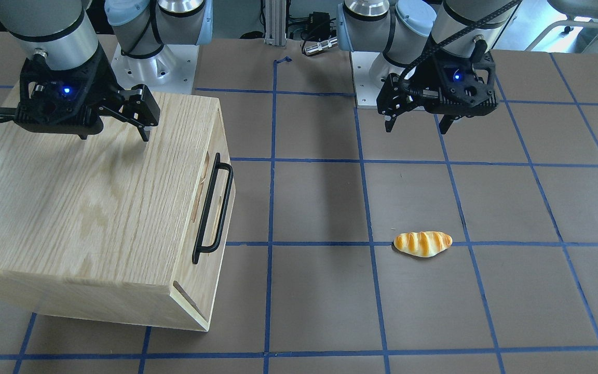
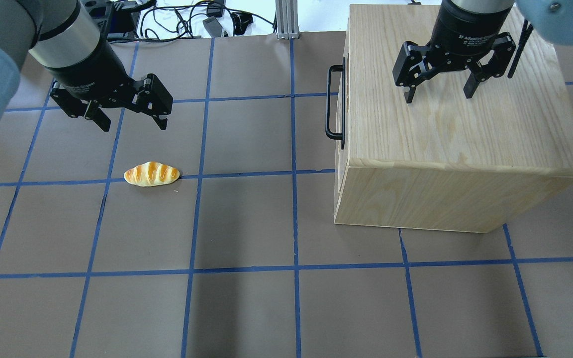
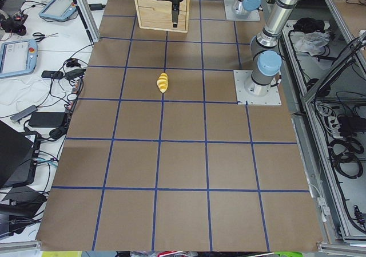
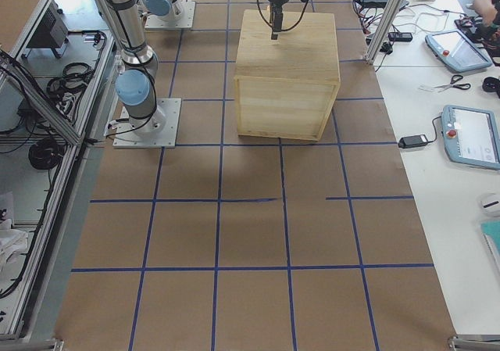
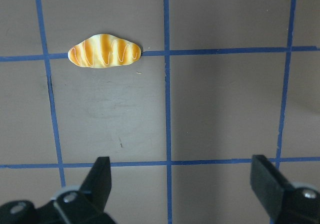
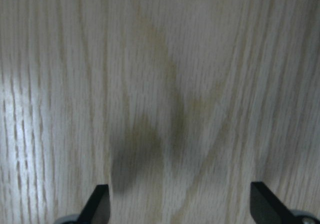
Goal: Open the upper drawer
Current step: 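Reach the left gripper toward the black handle of the upper drawer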
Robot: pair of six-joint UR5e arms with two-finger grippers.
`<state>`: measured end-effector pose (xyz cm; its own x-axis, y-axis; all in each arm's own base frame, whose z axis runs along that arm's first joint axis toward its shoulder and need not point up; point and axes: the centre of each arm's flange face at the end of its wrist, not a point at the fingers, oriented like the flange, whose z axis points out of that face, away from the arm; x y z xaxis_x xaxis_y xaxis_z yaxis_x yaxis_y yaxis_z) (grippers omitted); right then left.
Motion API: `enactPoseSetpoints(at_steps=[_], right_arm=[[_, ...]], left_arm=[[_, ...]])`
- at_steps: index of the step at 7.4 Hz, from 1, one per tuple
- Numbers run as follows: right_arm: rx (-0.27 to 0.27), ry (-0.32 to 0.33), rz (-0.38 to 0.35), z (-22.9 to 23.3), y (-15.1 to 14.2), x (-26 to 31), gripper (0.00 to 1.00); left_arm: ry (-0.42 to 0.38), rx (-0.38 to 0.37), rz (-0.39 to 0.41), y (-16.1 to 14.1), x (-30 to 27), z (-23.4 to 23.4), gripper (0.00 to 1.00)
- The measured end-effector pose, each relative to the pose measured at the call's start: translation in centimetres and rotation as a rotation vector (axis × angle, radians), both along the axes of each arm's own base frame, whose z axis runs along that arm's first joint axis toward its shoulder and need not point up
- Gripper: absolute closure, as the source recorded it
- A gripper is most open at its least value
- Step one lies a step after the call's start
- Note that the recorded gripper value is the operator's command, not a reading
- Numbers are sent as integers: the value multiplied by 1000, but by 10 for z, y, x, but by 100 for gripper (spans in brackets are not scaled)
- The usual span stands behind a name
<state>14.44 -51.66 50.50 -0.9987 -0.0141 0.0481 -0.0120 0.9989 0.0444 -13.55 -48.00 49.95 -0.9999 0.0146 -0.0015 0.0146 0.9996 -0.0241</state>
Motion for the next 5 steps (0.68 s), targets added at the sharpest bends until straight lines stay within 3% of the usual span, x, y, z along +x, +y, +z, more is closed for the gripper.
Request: enactPoseSetpoints(at_steps=[2, 5], right_arm=[[0, 0, 1, 0, 0, 0, 0], [0, 0, 0, 0, 0, 0, 0]], left_arm=[[30, -8, 6, -9, -2, -2, 0], [253, -20, 51, -45, -28, -33, 0]])
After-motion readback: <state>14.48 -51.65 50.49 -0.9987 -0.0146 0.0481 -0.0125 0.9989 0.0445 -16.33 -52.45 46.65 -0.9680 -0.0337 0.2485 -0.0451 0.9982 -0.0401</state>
